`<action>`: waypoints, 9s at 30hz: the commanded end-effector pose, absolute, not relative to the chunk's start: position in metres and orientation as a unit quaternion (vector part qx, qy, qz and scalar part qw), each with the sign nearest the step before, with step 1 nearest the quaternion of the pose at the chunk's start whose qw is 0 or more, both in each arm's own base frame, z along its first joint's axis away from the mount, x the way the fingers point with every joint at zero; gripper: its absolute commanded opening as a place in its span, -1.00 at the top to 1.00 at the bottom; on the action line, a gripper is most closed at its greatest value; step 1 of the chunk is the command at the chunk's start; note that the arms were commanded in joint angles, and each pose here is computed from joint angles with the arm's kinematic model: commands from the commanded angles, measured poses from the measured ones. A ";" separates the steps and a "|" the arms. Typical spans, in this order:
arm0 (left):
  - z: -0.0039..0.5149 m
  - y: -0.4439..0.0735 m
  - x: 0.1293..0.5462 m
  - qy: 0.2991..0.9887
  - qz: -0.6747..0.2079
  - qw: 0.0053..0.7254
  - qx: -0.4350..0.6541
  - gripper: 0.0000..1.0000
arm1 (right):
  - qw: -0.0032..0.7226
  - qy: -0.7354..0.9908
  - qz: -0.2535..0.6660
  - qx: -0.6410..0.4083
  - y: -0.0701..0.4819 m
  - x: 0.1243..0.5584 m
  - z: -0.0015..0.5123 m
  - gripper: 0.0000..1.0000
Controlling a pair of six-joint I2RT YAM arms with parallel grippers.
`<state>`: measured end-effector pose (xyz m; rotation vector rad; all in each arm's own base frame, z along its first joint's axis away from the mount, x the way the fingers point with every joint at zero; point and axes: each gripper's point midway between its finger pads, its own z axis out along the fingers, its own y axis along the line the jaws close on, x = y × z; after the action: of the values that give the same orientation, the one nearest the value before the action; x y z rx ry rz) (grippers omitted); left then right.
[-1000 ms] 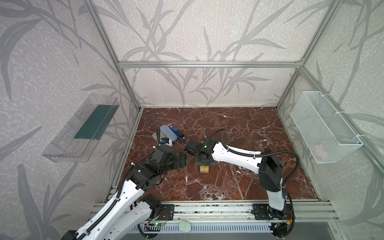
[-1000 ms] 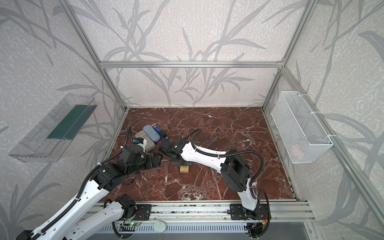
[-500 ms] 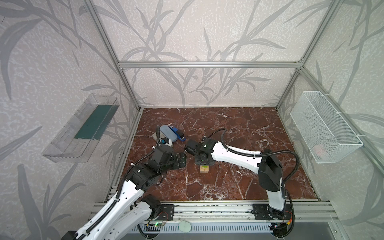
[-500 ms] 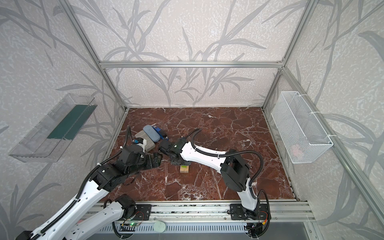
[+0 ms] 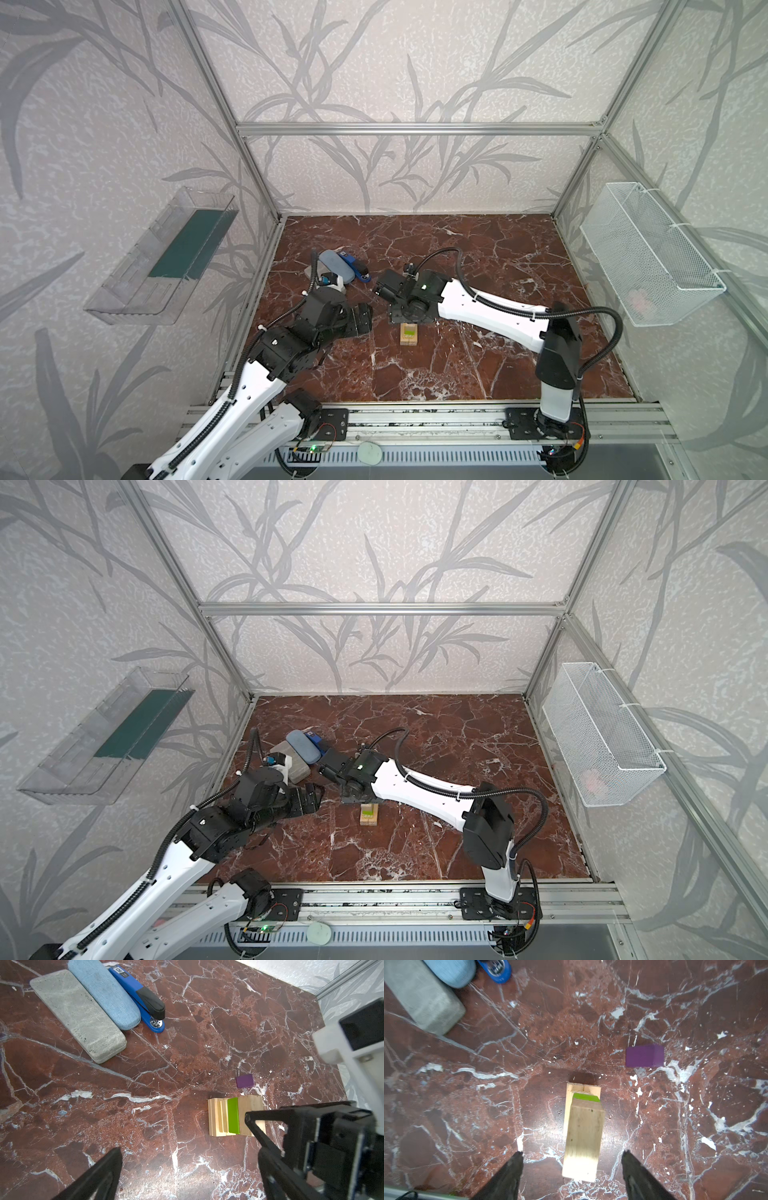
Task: Build the wood block tower
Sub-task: 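Open the right gripper and move it toward the purple block, then grasp the purple block with the right gripper, then lift and carry the purple block over the block group, then lower the purple block onto the wooden block with the right gripper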
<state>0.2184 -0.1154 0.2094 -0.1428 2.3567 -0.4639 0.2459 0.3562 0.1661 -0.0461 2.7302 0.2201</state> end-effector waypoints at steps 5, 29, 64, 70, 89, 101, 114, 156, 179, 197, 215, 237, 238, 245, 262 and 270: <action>0.223 -0.122 0.221 0.911 -0.188 0.365 -0.030 -0.99 | 0.224 0.964 0.119 -0.081 0.344 0.249 0.203 -0.58; 0.225 -0.149 0.251 0.907 -0.202 0.370 -0.001 -0.99 | 0.168 0.960 0.098 -0.201 0.233 0.278 0.101 -0.67; 0.227 -0.134 0.265 0.907 -0.164 0.388 -0.025 -0.99 | 0.121 0.965 -0.001 -0.234 0.235 0.355 0.025 -0.63; 0.229 -0.134 0.265 0.906 -0.163 0.390 -0.022 -0.99 | 0.121 0.964 0.009 -0.235 0.241 0.365 0.023 -0.46; 0.230 -0.128 0.259 0.905 -0.164 0.391 -0.027 -0.99 | 0.100 0.965 0.091 -0.223 0.262 0.335 0.018 -0.07; 0.226 -0.129 0.256 0.905 -0.171 0.388 -0.029 -0.99 | 0.103 0.974 0.060 -0.191 0.252 0.336 0.020 0.18; 0.225 -0.129 0.256 0.906 -0.171 0.385 -0.027 -0.99 | 0.114 0.970 0.022 -0.212 0.249 0.336 0.022 0.23; 0.183 -0.124 0.228 0.909 -0.212 0.351 -0.070 -0.99 | 0.190 0.980 0.045 0.042 0.303 0.244 0.181 0.56; 0.186 -0.110 0.223 0.905 -0.195 0.368 -0.084 -0.99 | 0.176 0.982 0.063 0.026 0.354 0.237 0.154 0.57; 0.184 -0.114 0.224 0.908 -0.199 0.360 -0.078 -0.99 | 0.175 0.984 0.034 0.025 0.348 0.238 0.146 0.58; 0.184 -0.115 0.224 0.908 -0.200 0.360 -0.077 -0.99 | 0.169 0.985 0.030 0.023 0.349 0.237 0.141 0.49; 0.185 -0.115 0.225 0.908 -0.201 0.360 -0.078 -0.99 | 0.172 0.985 0.016 0.021 0.349 0.240 0.142 -0.11; 0.185 -0.115 0.225 0.907 -0.201 0.361 -0.078 -0.99 | 0.173 0.985 0.015 0.021 0.349 0.241 0.142 -0.15; 0.186 -0.114 0.224 0.908 -0.199 0.361 -0.079 -0.99 | 0.163 0.986 0.006 0.023 0.350 0.240 0.131 -0.23; 0.185 -0.112 0.224 0.908 -0.195 0.362 -0.079 -0.99 | 0.157 0.987 0.001 0.014 0.352 0.246 0.123 0.20; 0.185 -0.113 0.224 0.908 -0.196 0.362 -0.079 -0.99 | 0.155 0.988 0.000 0.007 0.354 0.246 0.123 0.46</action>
<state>0.2256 -0.1176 0.1877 -0.1868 2.3302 -0.5285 0.2439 0.3560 0.1201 0.0281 2.8314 0.0285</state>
